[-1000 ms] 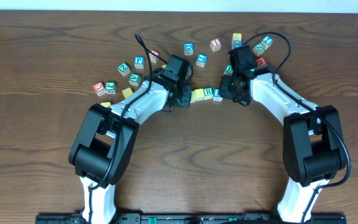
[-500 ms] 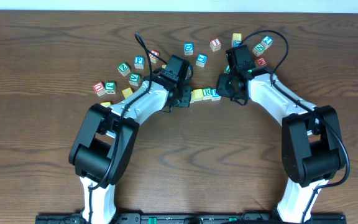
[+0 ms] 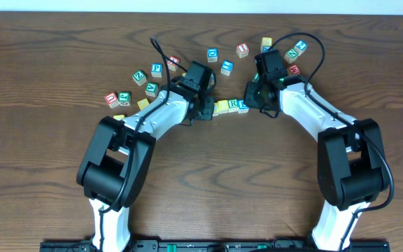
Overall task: Spell out CORL
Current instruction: 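Lift both grippers away from the block row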
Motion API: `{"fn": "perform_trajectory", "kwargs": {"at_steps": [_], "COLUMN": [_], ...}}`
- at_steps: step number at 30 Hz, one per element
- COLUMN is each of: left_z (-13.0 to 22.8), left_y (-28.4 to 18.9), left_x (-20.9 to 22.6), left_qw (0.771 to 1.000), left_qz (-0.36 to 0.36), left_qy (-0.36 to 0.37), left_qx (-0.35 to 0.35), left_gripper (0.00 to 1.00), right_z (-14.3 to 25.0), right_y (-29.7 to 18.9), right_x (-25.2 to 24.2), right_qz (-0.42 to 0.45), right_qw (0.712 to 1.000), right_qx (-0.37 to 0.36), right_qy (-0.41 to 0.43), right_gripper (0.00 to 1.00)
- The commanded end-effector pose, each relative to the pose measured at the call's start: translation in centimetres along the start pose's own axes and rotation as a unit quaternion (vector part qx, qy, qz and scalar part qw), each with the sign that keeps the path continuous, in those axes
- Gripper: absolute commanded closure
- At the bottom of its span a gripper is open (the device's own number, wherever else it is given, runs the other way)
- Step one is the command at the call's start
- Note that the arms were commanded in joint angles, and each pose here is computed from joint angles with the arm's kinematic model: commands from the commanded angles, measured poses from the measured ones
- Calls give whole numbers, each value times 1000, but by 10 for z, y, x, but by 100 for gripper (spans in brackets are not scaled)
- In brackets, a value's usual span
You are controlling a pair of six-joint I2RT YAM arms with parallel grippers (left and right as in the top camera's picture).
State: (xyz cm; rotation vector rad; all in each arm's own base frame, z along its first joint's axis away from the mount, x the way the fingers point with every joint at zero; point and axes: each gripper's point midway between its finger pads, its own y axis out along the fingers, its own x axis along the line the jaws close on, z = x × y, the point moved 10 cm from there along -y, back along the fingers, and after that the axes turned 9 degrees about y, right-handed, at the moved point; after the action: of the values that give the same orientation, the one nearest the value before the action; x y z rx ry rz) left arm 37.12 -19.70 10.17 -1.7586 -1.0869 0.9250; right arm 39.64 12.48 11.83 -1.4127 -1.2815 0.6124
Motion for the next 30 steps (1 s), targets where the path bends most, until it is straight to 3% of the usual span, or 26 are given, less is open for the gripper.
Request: {"fn": "perform_trajectory", "kwargs": {"at_steps": [1, 12, 30], "left_z": [-12, -31, -31], "left_y": [-4, -47, -49], "left_x": [15, 35, 36], "left_qw": [1000, 997, 996], "left_qz": [-12, -18, -32], "left_qy": [-8, -26, -25], "left_qx": [-15, -74, -76], "left_gripper": [92, 93, 93], "right_z": [-9, -13, -19], "right_y": [-24, -39, -45], "right_x": [1, -2, 5], "right_qz": [-14, -33, -54], "right_qw": [999, 999, 996], "right_qx": [-28, -24, -41], "right_qy": [-16, -33, -49], "right_gripper": [78, 76, 74]}}
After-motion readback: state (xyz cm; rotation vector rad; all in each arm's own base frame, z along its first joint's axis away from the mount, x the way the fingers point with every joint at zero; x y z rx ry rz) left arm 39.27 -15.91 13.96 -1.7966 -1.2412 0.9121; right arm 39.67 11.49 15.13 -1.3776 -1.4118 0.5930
